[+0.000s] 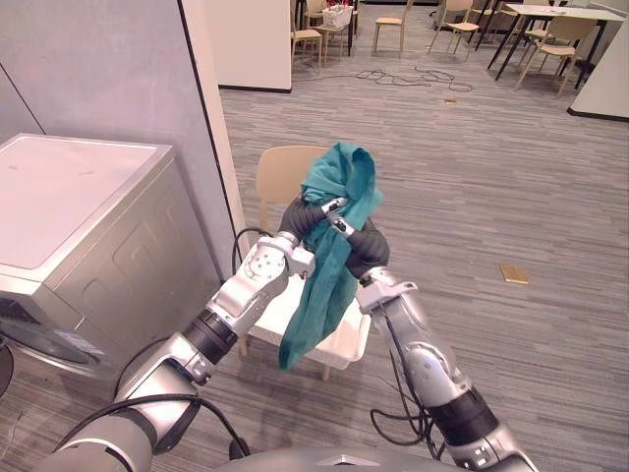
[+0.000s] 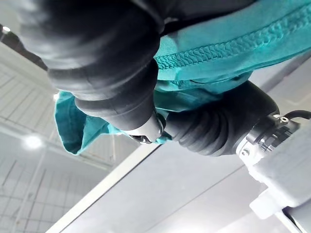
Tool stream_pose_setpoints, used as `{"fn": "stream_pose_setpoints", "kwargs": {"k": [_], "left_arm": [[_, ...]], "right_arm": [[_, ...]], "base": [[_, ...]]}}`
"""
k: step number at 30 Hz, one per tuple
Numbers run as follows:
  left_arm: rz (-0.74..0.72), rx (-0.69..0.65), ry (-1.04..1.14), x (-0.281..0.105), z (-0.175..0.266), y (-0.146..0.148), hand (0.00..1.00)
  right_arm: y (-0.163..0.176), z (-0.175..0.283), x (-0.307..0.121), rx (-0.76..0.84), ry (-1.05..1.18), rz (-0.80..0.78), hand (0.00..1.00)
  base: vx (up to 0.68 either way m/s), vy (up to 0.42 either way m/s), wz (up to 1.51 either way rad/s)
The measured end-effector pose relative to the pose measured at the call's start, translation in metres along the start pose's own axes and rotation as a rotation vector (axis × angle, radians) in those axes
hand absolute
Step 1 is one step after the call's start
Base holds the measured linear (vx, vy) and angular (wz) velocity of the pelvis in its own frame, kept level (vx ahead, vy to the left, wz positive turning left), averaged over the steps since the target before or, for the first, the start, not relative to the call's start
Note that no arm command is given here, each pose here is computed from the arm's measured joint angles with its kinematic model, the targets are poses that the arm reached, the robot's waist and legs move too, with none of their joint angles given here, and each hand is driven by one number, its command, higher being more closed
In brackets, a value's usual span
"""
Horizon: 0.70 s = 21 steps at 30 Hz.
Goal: Pick up the laundry basket with both hands and put the clothes into the washing machine.
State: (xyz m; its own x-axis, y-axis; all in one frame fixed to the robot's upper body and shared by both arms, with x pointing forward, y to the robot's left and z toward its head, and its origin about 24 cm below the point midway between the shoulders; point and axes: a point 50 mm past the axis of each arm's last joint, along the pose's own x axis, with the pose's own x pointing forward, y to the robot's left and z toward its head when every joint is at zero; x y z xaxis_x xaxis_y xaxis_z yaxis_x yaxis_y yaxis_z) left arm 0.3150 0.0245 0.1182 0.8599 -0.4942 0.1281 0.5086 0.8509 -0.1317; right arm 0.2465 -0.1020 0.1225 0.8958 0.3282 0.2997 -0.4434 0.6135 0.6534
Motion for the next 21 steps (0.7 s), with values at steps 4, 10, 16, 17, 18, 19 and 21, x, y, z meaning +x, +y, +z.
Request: {"fn": "stream_pose_setpoints", "kwargs": {"k": [4,10,16,17,18,19,21], "left_arm": [[-0.049,-0.029,-0.057,-0.004,0.014,-0.005,1.00],[0.063,-0.107,-0.178,-0.026,0.031,0.023,1.00],[0.609,-0.013,-0.587,-0.117,0.105,0.145,1.00],[0.643,-0.001,-0.613,-0.125,0.108,0.150,1.00],[0.715,0.019,-0.655,-0.145,0.113,0.160,1.00],[0.737,0.024,-0.659,-0.150,0.112,0.163,1.00],[0.819,0.029,-0.633,-0.168,0.102,0.172,1.00]], "right_arm": [[0.001,0.009,-0.013,0.017,-0.080,0.013,0.00],[-0.003,0.007,-0.021,0.037,-0.128,-0.027,0.00],[-0.091,0.067,-0.099,-0.135,-0.413,-0.589,0.00],[-0.093,0.069,-0.103,-0.150,-0.414,-0.602,0.00],[-0.095,0.071,-0.109,-0.165,-0.414,-0.625,0.00],[-0.096,0.071,-0.110,-0.167,-0.415,-0.631,0.00],[-0.097,0.071,-0.112,-0.168,-0.411,-0.641,0.00]], "base": [[-0.02,-0.002,-0.02],[-0.01,-0.004,-0.04],[-0.01,0.000,0.00],[0.03,-0.014,-0.03],[0.00,0.000,0.00],[0.00,0.000,0.00],[0.00,0.000,0.00]]}}
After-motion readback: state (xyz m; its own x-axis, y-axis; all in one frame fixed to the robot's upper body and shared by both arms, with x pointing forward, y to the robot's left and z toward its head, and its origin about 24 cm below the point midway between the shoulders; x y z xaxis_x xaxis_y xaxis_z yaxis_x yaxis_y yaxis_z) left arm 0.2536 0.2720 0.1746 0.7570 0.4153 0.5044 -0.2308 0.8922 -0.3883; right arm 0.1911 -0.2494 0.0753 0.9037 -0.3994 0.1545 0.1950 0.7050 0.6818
